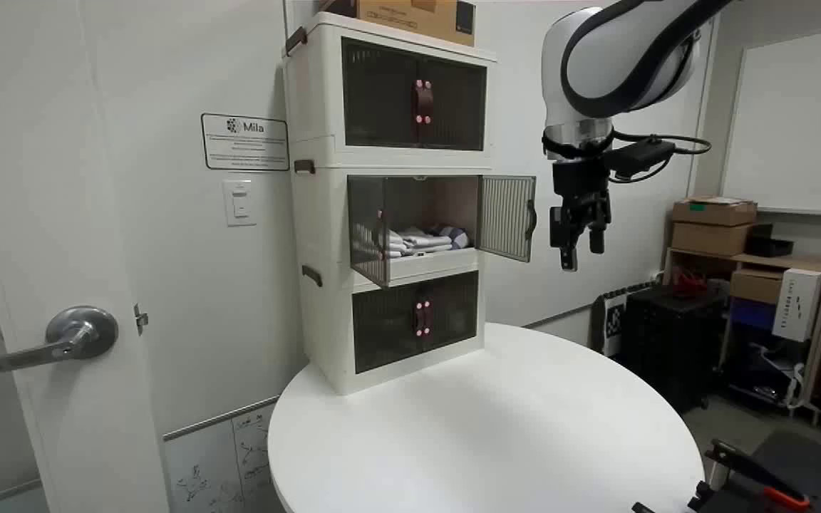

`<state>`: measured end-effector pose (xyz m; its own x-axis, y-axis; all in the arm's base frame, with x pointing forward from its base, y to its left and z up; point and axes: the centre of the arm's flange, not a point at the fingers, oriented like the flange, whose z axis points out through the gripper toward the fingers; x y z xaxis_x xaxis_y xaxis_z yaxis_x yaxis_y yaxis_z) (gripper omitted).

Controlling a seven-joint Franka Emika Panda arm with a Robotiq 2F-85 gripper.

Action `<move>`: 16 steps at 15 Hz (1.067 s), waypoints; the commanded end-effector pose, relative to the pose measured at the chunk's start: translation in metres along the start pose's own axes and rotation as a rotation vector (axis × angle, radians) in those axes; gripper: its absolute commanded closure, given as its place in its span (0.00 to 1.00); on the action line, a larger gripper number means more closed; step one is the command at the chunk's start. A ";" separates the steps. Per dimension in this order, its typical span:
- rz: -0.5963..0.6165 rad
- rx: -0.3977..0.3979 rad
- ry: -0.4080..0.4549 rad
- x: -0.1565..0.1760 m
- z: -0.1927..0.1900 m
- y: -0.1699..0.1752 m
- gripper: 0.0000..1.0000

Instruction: Close the left middle cabinet doors

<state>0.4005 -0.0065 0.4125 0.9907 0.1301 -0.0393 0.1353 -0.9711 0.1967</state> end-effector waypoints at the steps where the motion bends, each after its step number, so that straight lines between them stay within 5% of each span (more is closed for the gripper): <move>1: 0.000 0.000 0.000 0.000 0.000 0.000 0.00; 9: 0.009 -0.009 0.003 0.003 -0.004 0.000 0.00; 16: 0.054 -0.029 0.077 0.051 -0.055 -0.004 0.00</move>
<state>0.4202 0.0038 0.4418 0.9928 0.1181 0.0221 0.1108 -0.9712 0.2110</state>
